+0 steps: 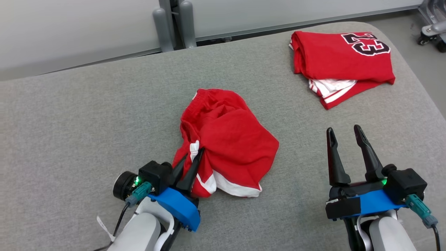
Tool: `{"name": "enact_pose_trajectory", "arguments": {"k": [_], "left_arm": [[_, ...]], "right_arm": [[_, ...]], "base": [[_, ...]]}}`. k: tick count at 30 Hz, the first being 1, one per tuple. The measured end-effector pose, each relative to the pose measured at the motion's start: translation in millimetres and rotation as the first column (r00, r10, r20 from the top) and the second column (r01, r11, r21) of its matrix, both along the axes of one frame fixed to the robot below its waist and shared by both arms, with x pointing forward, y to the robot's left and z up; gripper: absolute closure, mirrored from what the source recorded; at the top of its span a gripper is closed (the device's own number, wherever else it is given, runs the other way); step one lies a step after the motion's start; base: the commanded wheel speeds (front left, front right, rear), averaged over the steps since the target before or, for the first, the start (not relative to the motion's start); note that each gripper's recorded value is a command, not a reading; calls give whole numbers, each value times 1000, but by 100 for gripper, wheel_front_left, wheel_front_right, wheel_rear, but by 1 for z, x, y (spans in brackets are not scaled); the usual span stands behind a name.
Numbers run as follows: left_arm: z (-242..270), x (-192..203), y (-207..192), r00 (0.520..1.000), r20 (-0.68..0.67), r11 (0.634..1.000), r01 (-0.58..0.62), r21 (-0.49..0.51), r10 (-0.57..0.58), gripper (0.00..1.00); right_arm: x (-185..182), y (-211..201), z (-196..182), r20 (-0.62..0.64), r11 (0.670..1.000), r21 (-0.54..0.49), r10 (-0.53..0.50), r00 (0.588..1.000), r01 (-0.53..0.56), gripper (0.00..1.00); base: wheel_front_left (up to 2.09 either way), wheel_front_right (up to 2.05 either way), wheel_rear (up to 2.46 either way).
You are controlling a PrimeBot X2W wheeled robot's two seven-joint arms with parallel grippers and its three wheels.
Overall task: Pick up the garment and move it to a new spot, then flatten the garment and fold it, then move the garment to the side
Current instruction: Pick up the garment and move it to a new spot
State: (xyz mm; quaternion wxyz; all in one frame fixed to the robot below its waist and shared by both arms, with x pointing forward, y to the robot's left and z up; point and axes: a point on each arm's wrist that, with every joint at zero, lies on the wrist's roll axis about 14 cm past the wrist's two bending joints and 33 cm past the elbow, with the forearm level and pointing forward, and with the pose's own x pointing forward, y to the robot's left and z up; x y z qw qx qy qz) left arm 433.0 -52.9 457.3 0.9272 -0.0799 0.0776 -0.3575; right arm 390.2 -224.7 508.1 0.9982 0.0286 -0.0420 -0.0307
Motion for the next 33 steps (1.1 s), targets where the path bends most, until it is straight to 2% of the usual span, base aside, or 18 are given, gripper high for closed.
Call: {"name": "enact_pose_trajectory", "arguments": {"k": [1,2,8,11,17,24,28,33], "left_arm": [[-1,-1,3,1000,5,1000,-9,1,9,52],[1,0,6,1000,18,1000,-20,4,20,0],[26,14,36,986,103,991,-132,-22,134,0],[47,23,62,963,163,977,-210,-38,214,0],[67,21,127,895,226,922,-383,-52,385,0],[69,-3,189,815,244,845,-534,-41,526,0],[63,-20,213,782,238,809,-587,-27,576,0],[53,-38,226,769,214,789,-614,-15,603,0]], "right_arm": [[1,2,-1,-2,1000,1,6,1000,-6,0],[2,4,-1,-3,1000,1,11,1000,-11,0],[8,18,0,4,999,1,53,999,-53,0],[10,26,4,17,997,3,76,997,-76,0],[11,41,11,39,993,5,119,992,-119,0],[6,53,22,72,988,6,152,986,-153,0],[2,57,23,77,987,8,162,984,-163,0],[-4,58,18,65,987,13,162,985,-163,0]], "base": [[0,0,0],[0,0,0],[0,0,0],[0,0,0],[0,0,0],[0,0,0],[0,0,0],[0,0,0]]}}
